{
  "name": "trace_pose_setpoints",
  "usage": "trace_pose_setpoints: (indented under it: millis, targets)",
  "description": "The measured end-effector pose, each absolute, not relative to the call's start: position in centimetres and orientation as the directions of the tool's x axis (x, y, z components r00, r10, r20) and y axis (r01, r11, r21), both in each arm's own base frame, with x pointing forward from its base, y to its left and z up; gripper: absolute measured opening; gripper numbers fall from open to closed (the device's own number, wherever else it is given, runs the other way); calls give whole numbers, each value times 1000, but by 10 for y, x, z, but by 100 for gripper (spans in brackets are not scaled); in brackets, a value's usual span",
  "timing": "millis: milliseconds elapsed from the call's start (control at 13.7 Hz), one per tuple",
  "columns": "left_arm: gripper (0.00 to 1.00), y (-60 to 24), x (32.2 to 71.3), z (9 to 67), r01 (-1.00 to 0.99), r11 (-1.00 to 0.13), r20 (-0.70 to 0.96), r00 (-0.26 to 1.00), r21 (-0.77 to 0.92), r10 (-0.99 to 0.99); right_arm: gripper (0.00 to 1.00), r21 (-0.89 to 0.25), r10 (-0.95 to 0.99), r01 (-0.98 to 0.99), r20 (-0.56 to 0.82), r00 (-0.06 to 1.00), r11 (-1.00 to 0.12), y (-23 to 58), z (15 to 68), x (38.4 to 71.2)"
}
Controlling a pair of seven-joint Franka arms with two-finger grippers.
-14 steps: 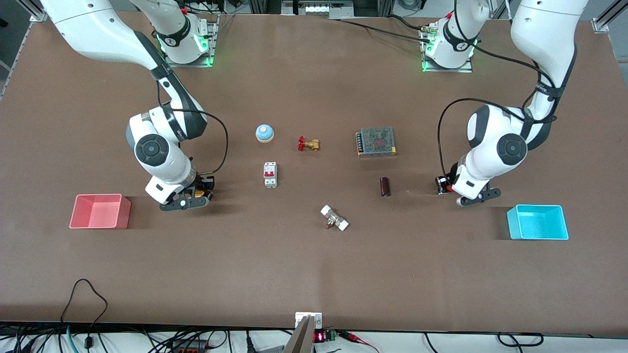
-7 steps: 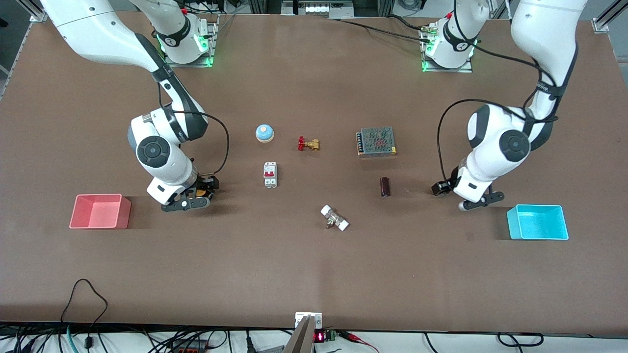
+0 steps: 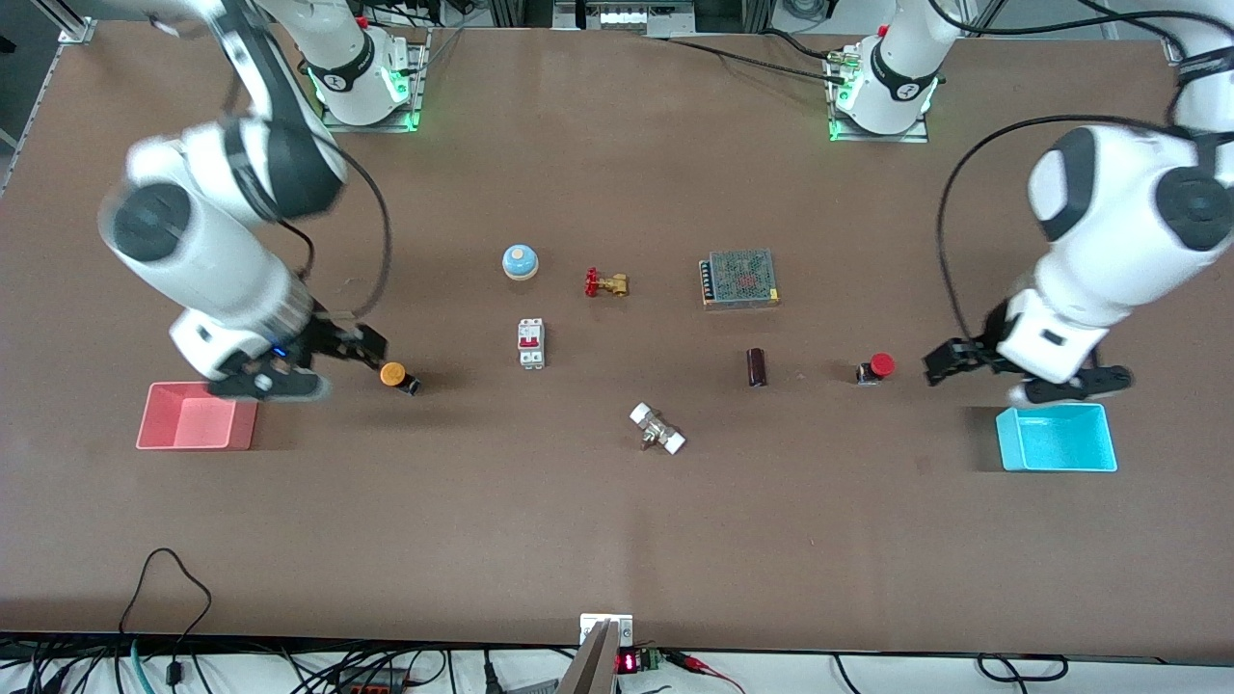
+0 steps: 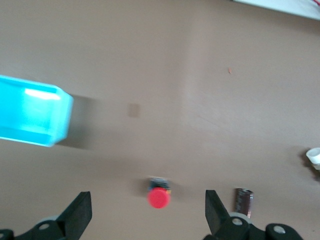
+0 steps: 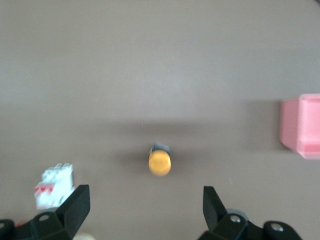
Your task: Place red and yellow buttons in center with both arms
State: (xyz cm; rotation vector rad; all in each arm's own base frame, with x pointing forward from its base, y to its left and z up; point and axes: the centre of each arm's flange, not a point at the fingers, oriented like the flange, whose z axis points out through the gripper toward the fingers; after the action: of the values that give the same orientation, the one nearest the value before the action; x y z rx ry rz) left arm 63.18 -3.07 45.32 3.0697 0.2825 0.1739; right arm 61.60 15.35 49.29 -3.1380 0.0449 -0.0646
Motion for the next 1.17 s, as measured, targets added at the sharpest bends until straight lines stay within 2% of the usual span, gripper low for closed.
trace_pose_setpoints:
  millis: [219, 365, 511, 876, 1168]
  targets:
    - [100, 20, 638, 508, 147, -988, 100, 983, 48, 152, 100, 22, -134, -135, 51, 990, -991, 87, 612, 576]
    - [100, 29, 635, 542, 142, -989, 82, 986, 46, 146, 100, 23, -147, -148, 65, 987, -989, 46, 652, 554]
    - [100, 24, 627, 567, 133, -990, 48, 990, 44, 135, 100, 26, -152, -154, 45, 987, -988, 31, 658, 544]
    - [100, 11, 613, 585, 110, -993, -1, 994, 43, 110, 100, 31, -146, -146, 6, 989, -989, 33, 603, 561]
    - [100, 0, 605, 599, 91, -995, 7, 996, 46, 92, 100, 32, -151, -151, 2, 989, -988, 31, 600, 561]
